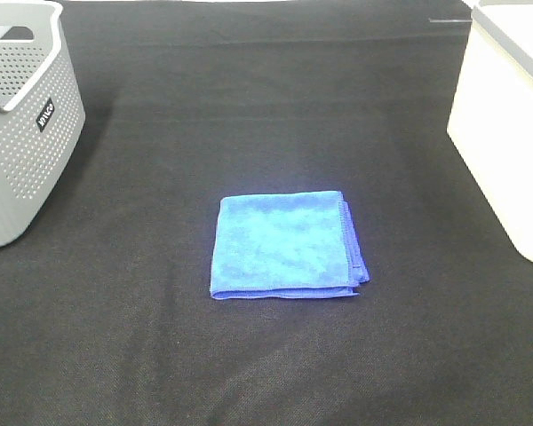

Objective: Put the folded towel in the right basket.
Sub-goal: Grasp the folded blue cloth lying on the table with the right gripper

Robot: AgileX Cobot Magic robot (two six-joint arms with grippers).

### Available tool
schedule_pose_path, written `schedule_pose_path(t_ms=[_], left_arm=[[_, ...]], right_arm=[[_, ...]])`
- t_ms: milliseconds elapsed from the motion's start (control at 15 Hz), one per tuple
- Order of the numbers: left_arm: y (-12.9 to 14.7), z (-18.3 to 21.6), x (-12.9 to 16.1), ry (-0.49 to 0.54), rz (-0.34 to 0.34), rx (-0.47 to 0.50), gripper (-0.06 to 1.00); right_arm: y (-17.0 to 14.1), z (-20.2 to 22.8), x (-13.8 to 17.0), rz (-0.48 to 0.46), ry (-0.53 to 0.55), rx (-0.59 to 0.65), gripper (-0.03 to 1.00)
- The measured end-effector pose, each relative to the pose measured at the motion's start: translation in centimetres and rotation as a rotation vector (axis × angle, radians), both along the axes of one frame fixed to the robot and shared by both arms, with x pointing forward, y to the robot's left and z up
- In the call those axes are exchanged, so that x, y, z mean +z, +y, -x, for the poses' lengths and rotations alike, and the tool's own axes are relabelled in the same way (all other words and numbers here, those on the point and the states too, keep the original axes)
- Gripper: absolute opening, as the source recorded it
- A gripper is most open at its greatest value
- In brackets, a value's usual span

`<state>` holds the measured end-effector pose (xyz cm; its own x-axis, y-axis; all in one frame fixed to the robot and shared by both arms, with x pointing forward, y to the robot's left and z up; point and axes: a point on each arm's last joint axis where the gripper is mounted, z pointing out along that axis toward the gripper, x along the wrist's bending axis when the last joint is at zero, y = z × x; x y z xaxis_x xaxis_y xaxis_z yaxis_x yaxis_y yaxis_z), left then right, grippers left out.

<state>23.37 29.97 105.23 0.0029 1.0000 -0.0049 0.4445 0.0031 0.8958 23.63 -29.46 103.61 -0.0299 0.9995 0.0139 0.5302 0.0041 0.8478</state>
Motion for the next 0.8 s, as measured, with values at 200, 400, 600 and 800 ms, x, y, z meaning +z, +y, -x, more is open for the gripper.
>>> schedule_pose_path(t_ms=[200,400,600,800], left_arm=[[-0.02,0.00,0.00,0.000,0.002,-0.001,0.99],[-0.02,0.00,0.00,0.000,0.002,-0.001,0.99],[-0.02,0.00,0.00,0.000,0.002,-0.001,0.99],[-0.02,0.00,0.00,0.000,0.002,-0.001,0.99]], right_arm=[[0.00,0.00,0.00,0.000,0.000,0.000,0.97],[0.00,0.00,0.00,0.000,0.000,0.000,0.97],[0.00,0.00,0.00,0.001,0.000,0.001,0.97],[0.00,0.00,0.00,0.001,0.000,0.001,0.97]])
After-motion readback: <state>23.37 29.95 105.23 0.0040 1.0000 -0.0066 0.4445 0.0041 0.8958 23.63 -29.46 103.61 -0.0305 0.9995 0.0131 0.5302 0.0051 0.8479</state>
